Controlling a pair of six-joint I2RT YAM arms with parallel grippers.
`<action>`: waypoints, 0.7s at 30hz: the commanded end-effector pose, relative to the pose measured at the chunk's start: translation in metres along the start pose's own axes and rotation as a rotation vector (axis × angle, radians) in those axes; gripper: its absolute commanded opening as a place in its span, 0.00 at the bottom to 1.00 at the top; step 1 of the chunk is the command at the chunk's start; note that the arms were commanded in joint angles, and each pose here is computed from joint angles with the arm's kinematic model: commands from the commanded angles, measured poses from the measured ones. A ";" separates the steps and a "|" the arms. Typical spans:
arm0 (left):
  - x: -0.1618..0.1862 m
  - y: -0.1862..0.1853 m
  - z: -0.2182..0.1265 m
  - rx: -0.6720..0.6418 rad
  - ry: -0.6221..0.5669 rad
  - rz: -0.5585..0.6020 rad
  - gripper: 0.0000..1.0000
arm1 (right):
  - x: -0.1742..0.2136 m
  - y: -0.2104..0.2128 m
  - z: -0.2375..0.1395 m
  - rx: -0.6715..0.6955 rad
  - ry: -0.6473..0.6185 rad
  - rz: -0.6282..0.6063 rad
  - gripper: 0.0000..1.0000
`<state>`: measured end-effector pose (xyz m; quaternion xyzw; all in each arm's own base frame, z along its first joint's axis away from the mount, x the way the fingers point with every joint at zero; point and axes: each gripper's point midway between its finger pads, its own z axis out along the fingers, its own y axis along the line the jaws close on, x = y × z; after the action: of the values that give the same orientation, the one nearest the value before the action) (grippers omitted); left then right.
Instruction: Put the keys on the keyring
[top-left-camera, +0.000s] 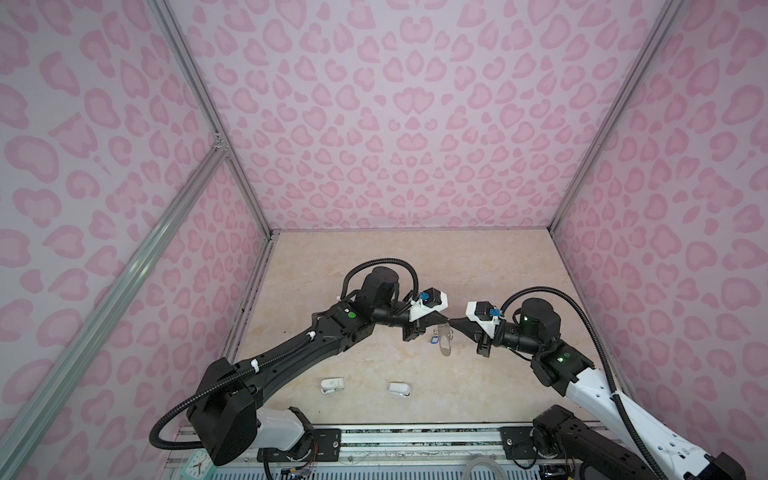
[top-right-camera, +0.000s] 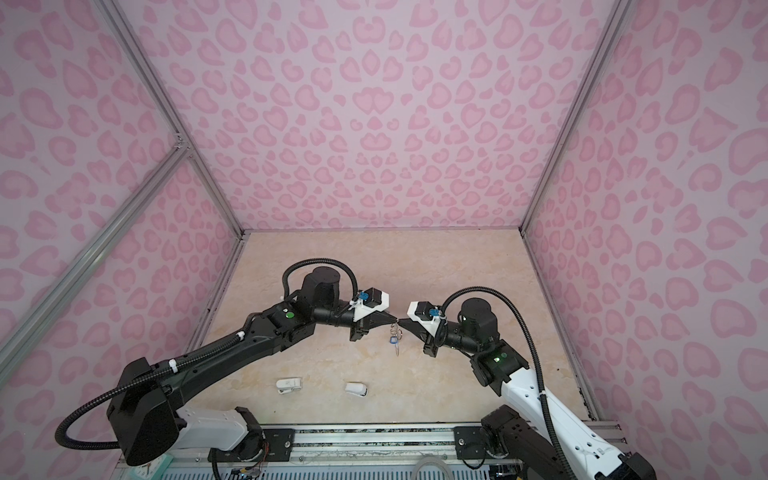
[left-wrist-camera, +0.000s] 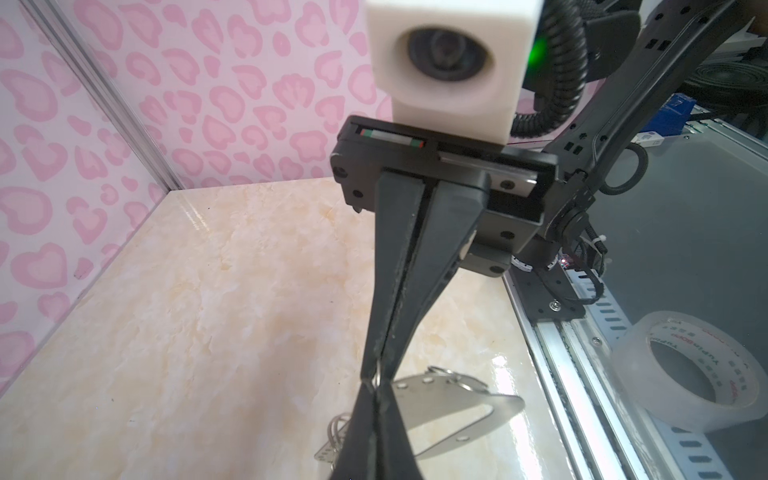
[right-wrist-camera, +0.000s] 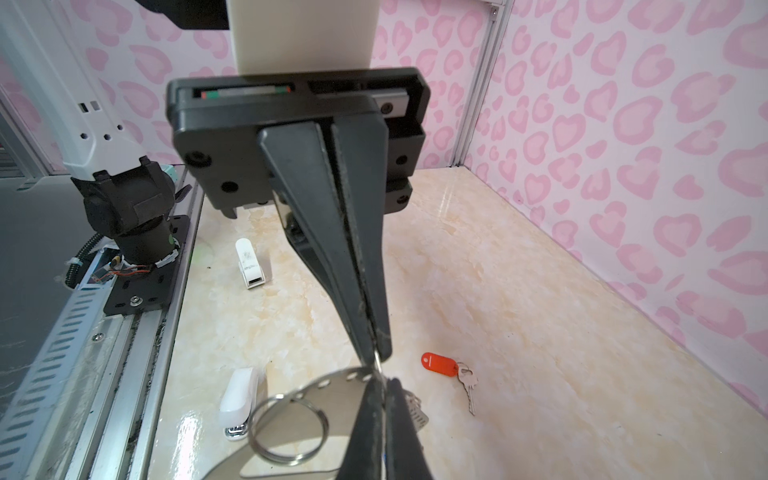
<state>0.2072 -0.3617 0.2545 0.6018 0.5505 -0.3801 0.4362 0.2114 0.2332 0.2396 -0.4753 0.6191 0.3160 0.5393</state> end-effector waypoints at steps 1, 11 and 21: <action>-0.009 0.008 0.000 -0.035 -0.009 0.015 0.13 | 0.000 0.000 -0.001 0.001 0.003 -0.024 0.00; 0.040 0.124 -0.063 -0.663 0.183 -0.267 0.52 | 0.019 -0.003 -0.008 0.007 0.106 -0.085 0.00; 0.127 0.150 -0.085 -0.754 0.369 -0.608 0.51 | 0.024 -0.012 -0.016 0.035 0.112 -0.100 0.00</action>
<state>0.3670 -0.2497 0.2023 0.3060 0.8336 -0.1600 0.4311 0.2191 0.2087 0.2220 -0.5081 0.6346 0.2473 0.5272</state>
